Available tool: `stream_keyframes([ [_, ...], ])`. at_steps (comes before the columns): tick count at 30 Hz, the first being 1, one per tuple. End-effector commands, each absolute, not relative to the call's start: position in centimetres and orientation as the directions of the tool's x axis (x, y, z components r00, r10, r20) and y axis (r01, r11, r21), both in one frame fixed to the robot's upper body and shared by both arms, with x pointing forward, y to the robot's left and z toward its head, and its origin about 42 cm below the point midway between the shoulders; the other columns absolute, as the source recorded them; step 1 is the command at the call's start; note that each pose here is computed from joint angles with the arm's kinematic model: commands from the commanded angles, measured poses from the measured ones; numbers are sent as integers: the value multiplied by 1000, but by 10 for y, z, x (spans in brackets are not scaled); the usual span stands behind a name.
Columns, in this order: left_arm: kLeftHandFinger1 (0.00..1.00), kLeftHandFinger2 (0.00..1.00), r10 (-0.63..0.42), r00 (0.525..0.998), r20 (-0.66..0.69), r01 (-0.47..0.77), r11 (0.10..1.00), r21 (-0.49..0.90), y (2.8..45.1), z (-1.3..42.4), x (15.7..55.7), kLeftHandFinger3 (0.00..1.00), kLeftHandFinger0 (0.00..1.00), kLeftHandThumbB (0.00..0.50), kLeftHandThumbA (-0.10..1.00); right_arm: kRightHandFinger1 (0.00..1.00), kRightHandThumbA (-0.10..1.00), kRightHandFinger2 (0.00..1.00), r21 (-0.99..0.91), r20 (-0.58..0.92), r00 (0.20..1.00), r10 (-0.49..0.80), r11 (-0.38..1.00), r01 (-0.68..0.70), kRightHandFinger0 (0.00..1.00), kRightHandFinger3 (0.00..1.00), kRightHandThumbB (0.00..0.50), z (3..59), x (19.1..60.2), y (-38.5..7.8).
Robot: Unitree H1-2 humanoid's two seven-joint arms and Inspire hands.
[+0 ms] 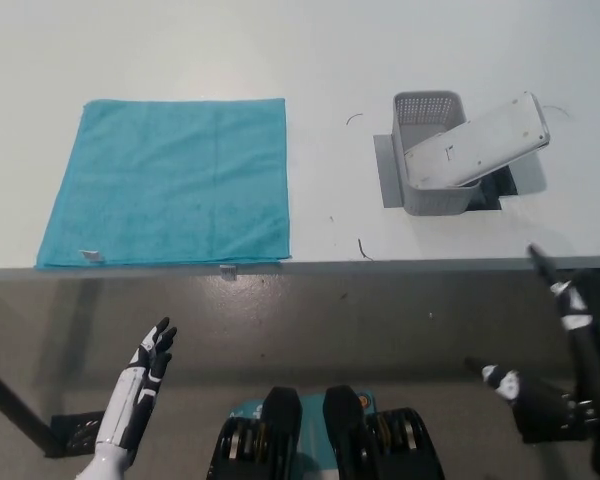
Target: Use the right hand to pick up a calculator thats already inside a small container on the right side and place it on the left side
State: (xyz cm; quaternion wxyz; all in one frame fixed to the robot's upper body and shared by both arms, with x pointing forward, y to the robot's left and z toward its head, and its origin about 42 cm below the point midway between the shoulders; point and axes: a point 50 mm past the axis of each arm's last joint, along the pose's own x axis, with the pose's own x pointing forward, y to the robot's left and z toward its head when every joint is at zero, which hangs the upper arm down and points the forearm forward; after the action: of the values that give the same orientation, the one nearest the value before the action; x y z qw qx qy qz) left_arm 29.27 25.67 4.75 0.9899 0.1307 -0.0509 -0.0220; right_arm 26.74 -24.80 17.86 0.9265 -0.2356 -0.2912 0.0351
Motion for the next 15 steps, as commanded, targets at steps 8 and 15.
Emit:
stream_keyframes([
  [8, 1000, 1000, -74, 972, 223, 8, 958, 285, 261, 68, 305, 1000, 1000, 232, 1000, 1000, 1000, 1000, -774, 615, 674, 408, 476, 418, 1000, 1000, 387, 337, 256, -260],
  [15, 1000, 1000, -77, 971, 225, 6, 954, 300, 262, 68, 304, 1000, 1000, 218, 1000, 1000, 1000, 1000, -867, 499, 781, 375, 211, 452, 1000, 1000, 462, 380, 299, -258],
])
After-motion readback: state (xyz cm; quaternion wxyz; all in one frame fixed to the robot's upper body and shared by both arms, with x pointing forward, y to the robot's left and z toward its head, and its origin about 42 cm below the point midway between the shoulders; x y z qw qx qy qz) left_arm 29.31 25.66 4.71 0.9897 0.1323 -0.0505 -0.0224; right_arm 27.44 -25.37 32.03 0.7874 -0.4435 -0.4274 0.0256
